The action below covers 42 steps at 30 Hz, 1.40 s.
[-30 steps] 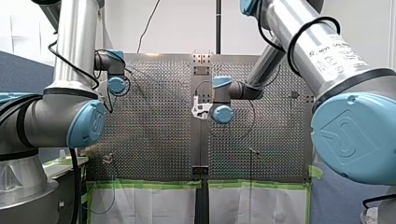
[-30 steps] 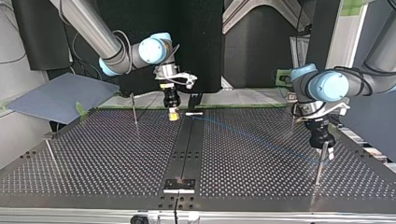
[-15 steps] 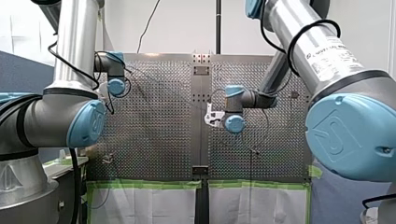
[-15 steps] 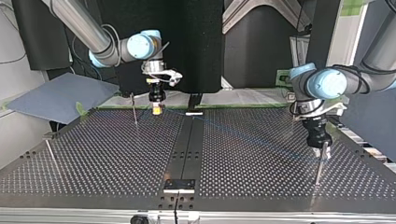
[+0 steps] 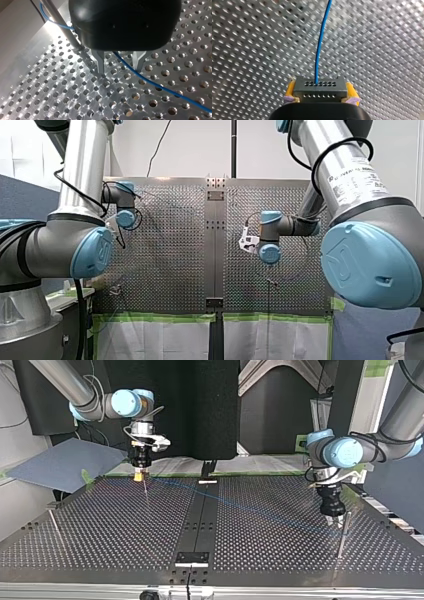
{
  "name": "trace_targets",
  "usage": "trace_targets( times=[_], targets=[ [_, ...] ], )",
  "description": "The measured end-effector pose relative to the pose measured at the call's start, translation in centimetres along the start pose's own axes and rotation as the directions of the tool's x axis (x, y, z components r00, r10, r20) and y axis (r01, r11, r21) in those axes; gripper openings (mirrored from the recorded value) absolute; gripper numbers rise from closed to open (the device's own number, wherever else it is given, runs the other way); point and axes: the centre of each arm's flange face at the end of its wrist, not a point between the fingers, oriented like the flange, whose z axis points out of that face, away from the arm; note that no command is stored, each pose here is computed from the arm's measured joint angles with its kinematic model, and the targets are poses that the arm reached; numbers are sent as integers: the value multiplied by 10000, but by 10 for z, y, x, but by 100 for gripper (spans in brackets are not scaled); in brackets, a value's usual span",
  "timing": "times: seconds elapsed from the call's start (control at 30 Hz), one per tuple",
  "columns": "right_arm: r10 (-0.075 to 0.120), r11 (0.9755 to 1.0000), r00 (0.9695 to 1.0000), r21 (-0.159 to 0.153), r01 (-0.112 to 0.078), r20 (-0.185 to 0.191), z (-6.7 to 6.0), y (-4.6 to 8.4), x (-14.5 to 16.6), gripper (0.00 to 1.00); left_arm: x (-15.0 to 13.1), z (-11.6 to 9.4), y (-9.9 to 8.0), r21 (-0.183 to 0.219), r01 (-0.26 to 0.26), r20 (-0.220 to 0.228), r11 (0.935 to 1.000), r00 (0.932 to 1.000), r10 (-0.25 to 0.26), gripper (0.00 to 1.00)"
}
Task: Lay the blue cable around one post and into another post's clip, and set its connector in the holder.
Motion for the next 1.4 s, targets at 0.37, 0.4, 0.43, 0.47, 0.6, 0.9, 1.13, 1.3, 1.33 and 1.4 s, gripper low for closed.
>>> trace_targets(
  times=[0.37, 0.4, 0.43, 0.47, 0.6, 0.9, 1.13, 1.3, 1.33, 1.4],
  targets=[
    [-280, 9952, 9994, -939, 259, -214, -13, 60, -2, 0, 2, -1, -2, 34, 17, -38, 10000, 10000, -17, 57],
    [-310, 9942, 9994, -1040, 290, -176, -15, 65, -3, 0, 2, -1, -2, 37, 15, -41, 10000, 10000, -15, 57],
    [-341, 9928, 9993, -1149, 323, -133, -18, 71, -5, 0, 2, -1, -2, 39, 14, -42, 10000, 10000, -14, 57],
    [-356, 9920, 9993, -1214, 341, -107, -20, 74, -7, 0, 2, -1, -2, 42, 13, -41, 10000, 10000, -13, 57],
    [-386, 9888, 9992, -1445, 373, -64, -30, 85, -13, 0, 2, -1, -2, 39, 10, -47, 10000, 10000, -10, 57],
    [-420, 9730, 9982, -2252, 507, 434, -65, 110, -49, 0, 2, -1, -3, 48, 13, -47, 10000, 10000, -13, 57],
    [-354, 9625, 9911, -2626, 683, 1282, -101, 129, -83, 0, 2, -1, -3, 36, 13, -22, 10000, 10000, -13, 57],
    [-346, 9570, 9892, -2804, 739, 1426, -109, 138, -88, 0, 1, -1, -2, 29, 11, -20, 10000, 10000, -11, 57],
    [-346, 9558, 9892, -2843, 743, 1422, -109, 140, -88, 0, 1, -1, -2, 28, 11, -19, 10000, 10000, -11, 57],
    [-348, 9532, 9893, -2929, 755, 1416, -109, 145, -89, 0, 1, -1, -2, 29, 10, -25, 10000, 10000, -10, 57]
  ],
)
